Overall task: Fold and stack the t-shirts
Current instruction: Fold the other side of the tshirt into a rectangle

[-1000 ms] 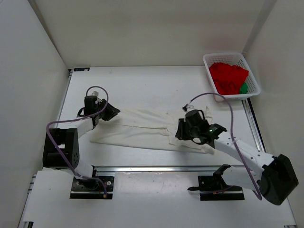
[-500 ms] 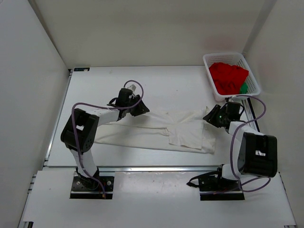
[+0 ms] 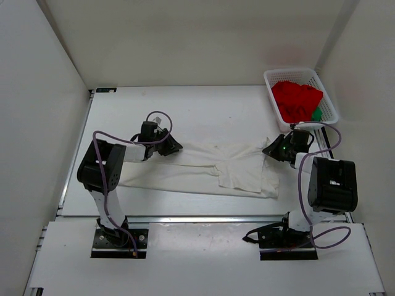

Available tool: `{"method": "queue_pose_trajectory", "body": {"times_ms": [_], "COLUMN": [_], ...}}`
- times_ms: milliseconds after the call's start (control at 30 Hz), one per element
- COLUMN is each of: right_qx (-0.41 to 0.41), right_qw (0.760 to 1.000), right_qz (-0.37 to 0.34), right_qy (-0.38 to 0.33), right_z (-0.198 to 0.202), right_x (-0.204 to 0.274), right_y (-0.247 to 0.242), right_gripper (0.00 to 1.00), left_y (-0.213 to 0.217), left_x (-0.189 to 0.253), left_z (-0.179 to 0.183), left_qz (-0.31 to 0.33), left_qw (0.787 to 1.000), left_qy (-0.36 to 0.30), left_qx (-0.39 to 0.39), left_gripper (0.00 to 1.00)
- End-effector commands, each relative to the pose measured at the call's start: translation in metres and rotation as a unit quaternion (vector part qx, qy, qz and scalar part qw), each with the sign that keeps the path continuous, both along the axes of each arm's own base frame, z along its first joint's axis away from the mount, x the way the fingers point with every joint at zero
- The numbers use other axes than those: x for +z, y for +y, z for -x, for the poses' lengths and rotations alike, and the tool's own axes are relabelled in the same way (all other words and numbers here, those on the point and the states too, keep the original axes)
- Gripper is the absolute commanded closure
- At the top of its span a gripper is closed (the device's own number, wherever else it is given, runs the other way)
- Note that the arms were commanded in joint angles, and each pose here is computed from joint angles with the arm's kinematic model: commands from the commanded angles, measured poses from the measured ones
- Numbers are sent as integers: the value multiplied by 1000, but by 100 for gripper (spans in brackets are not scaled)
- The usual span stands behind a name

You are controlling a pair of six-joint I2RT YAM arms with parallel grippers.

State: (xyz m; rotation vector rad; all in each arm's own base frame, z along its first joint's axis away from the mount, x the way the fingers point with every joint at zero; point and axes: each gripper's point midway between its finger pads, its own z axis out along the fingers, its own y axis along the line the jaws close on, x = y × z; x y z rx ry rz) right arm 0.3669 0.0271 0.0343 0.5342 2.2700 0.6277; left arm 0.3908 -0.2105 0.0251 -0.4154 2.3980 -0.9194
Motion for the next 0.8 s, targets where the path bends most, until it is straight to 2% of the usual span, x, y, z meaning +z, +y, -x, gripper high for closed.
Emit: {"method": "queue_pose_trajectory", "body": {"times_ms": [0,267,400,567,600,667,767], "right_qx": [-22,-53,-50,-41,-41,-46,-54], "right_qw": [999,998,999,998,998,998,997], "right_qz": [9,16,13,29,30,34,55], "right_qy": [-47,-3,4,46,43,29,-12], "right_z": [-8,27,13,10,13,17,24], "right_x": [22,15,12,-5,-5,3,33], "right_y": [-8,-16,-17,-17,-15,-18,-19], "right_gripper": [96,99,95,99,98,86,73], "left_y": [26,63,57,56,56,56,49], "left_x": [0,-2,14,28,30,38,57], "left_z": [3,14,13,12,15,16,24], "left_qz": [0,18,36,37,39,43,42], "left_qw": [999,994,995,995,995,994,994], "left_qy": [-2,5,-12,-25,-25,-36,-60], "left_qx": [37,110,96,94,93,92,78], "left_gripper": [60,60,60,60,60,60,60]}}
